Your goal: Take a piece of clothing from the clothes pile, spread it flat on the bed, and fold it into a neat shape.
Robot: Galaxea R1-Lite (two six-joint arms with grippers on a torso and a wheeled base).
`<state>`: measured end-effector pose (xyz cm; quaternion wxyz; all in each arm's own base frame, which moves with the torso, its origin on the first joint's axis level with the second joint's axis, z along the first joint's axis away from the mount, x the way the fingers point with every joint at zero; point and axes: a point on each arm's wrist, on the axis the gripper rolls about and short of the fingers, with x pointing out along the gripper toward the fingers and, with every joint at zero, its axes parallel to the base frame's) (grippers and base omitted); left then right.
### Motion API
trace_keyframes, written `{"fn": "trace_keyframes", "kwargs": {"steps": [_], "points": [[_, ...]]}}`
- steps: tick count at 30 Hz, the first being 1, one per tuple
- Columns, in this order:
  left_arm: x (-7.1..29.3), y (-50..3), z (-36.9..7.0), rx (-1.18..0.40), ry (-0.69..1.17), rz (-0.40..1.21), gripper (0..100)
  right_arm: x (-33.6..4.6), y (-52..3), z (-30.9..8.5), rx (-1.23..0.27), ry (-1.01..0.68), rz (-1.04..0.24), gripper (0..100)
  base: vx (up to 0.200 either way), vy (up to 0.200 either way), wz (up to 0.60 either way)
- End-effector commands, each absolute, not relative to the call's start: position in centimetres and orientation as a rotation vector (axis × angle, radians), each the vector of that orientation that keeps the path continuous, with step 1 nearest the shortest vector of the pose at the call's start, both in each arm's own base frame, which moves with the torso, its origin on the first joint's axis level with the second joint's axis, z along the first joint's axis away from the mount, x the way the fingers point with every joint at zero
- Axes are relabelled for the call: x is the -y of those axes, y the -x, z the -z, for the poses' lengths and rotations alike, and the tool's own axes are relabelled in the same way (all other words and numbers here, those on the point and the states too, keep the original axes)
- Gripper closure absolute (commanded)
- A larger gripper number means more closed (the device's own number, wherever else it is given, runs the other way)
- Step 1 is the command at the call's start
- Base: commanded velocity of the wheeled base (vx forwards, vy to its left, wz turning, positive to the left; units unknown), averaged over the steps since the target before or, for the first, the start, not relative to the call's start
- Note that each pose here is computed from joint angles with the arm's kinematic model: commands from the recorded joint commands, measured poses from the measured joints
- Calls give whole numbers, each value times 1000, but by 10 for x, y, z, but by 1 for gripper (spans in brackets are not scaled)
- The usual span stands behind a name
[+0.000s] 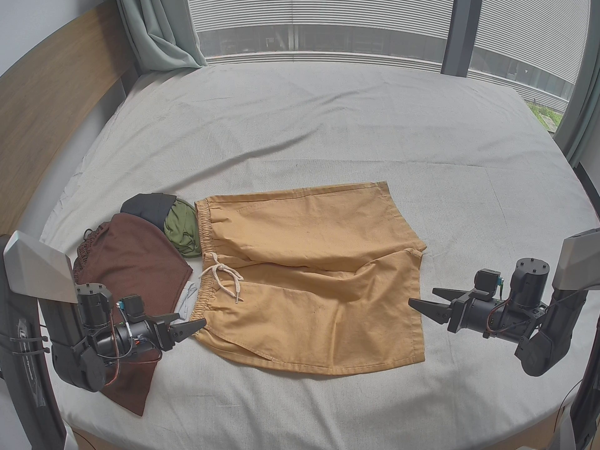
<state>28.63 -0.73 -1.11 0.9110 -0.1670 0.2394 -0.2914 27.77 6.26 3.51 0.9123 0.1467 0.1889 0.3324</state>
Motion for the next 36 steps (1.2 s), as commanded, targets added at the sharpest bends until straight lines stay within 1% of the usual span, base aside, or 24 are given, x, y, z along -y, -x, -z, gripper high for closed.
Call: {"fn": "trace_keyframes", "kwargs": {"steps": [1, 17, 32, 33, 36], "points": [[5, -289, 35, -560, 382, 578, 0, -63, -278, -33, -394, -304, -685, 0, 0, 0, 0], [8, -298, 53, -633, 538, 519, 0, -64, -280, -31, -399, -304, -686, 0, 0, 0, 0], [12, -303, 55, -630, 549, 527, 0, -64, -279, -30, -403, -303, -685, 0, 0, 0, 0], [12, -303, 56, -632, 550, 527, 100, -63, -279, -31, -401, -303, -684, 0, 0, 0, 0], [12, -305, 57, -629, 548, 529, 100, -63, -279, -30, -403, -300, -684, 0, 0, 0, 0]]}}
